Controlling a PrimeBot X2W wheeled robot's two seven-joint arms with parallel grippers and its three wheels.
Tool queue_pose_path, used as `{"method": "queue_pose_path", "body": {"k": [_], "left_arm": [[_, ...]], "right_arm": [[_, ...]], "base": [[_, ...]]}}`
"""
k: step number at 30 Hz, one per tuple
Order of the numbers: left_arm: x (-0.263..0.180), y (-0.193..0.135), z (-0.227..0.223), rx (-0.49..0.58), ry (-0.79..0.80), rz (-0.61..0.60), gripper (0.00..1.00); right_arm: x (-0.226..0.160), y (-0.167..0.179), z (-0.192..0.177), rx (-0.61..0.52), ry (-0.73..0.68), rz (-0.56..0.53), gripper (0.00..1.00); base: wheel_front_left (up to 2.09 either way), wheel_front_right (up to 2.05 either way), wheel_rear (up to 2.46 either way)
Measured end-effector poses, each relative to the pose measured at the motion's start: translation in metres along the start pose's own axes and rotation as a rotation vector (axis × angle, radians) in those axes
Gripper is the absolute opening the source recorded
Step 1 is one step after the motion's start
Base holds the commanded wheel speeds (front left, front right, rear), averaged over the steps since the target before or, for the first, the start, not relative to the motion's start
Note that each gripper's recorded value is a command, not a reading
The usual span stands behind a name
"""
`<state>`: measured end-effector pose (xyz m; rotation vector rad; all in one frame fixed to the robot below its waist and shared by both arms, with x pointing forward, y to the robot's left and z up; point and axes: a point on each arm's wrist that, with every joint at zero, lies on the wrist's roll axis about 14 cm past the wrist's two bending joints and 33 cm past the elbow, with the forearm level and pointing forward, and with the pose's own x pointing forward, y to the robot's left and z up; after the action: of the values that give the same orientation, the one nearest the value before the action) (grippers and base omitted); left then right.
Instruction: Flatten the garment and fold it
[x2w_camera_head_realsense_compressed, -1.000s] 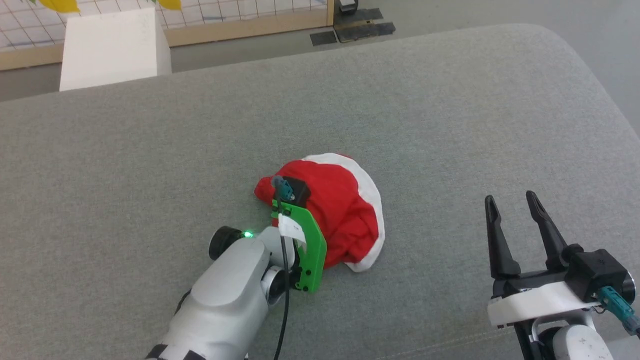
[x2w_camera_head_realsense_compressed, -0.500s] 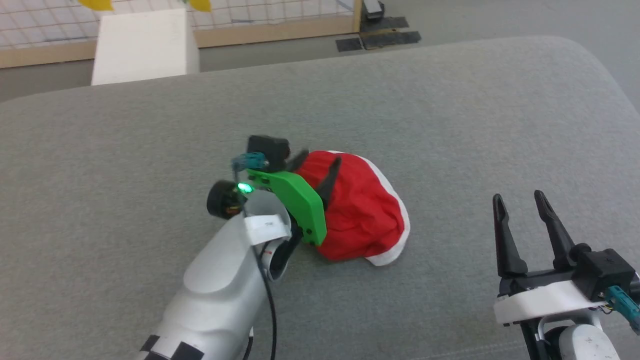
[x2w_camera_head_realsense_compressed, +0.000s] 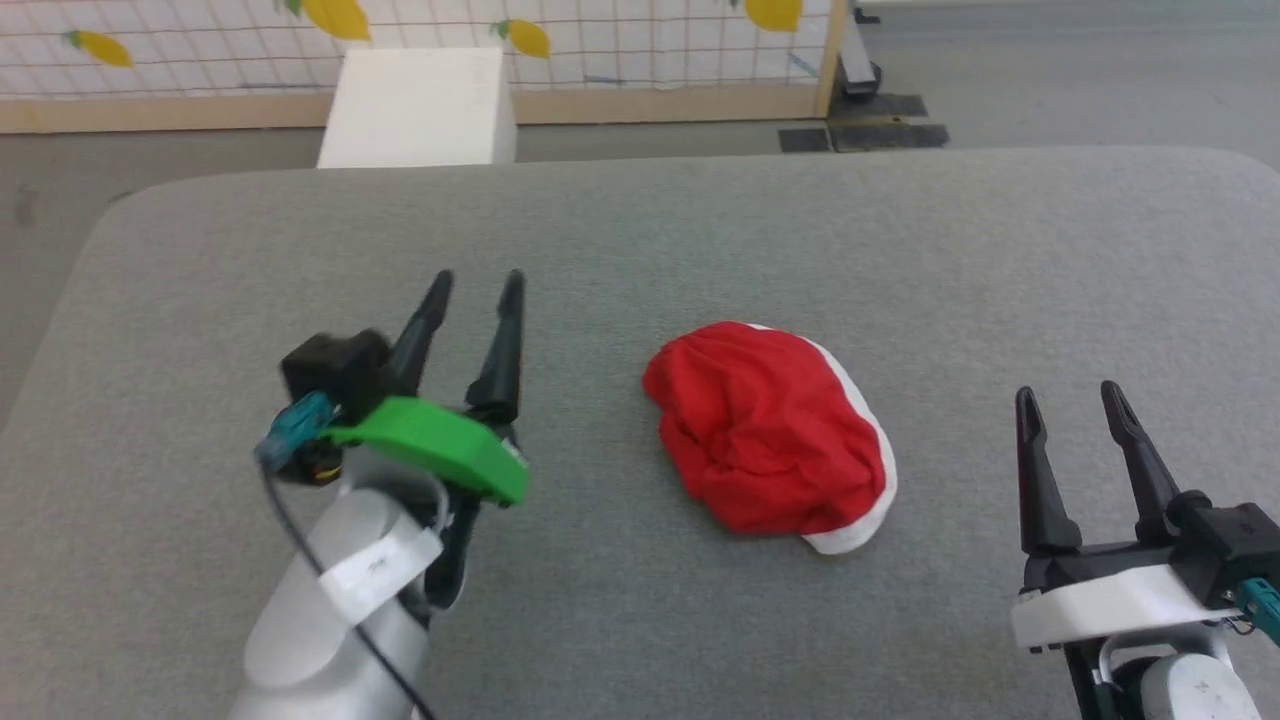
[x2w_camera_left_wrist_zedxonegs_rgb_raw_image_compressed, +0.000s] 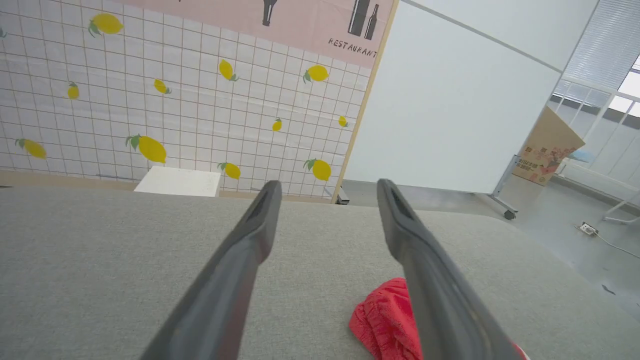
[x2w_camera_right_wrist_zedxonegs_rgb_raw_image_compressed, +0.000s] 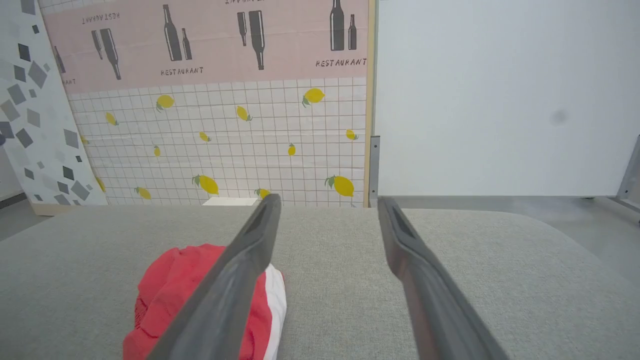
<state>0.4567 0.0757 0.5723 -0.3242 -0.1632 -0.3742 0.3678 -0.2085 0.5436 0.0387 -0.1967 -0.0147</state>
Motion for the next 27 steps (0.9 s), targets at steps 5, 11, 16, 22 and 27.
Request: {"method": "queue_pose_path", "body": {"k": [5, 11, 16, 22, 27], "left_arm": [[-0.037, 0.030, 0.005, 0.017, -0.027, 0.102, 1.00], [-0.071, 0.055, 0.005, 0.025, -0.041, 0.205, 1.00], [-0.089, 0.065, -0.005, 0.044, -0.010, 0.249, 1.00], [-0.100, 0.066, -0.012, 0.071, 0.013, 0.263, 1.00], [-0.099, 0.061, -0.008, 0.095, -0.002, 0.254, 1.00]], "right_arm": [[0.004, 0.006, 0.001, 0.003, -0.005, 0.019, 1.00], [0.008, 0.013, 0.001, 0.008, -0.008, 0.039, 1.00], [0.008, 0.016, -0.002, 0.010, -0.002, 0.047, 1.00], [0.006, 0.016, -0.006, 0.010, 0.012, 0.049, 1.00], [0.005, 0.016, -0.008, 0.010, 0.019, 0.048, 1.00]], "base": [[0.00, 0.00, 0.00], [0.00, 0.00, 0.00], [0.00, 0.00, 0.00], [0.00, 0.00, 0.00], [0.00, 0.00, 0.00]]}}
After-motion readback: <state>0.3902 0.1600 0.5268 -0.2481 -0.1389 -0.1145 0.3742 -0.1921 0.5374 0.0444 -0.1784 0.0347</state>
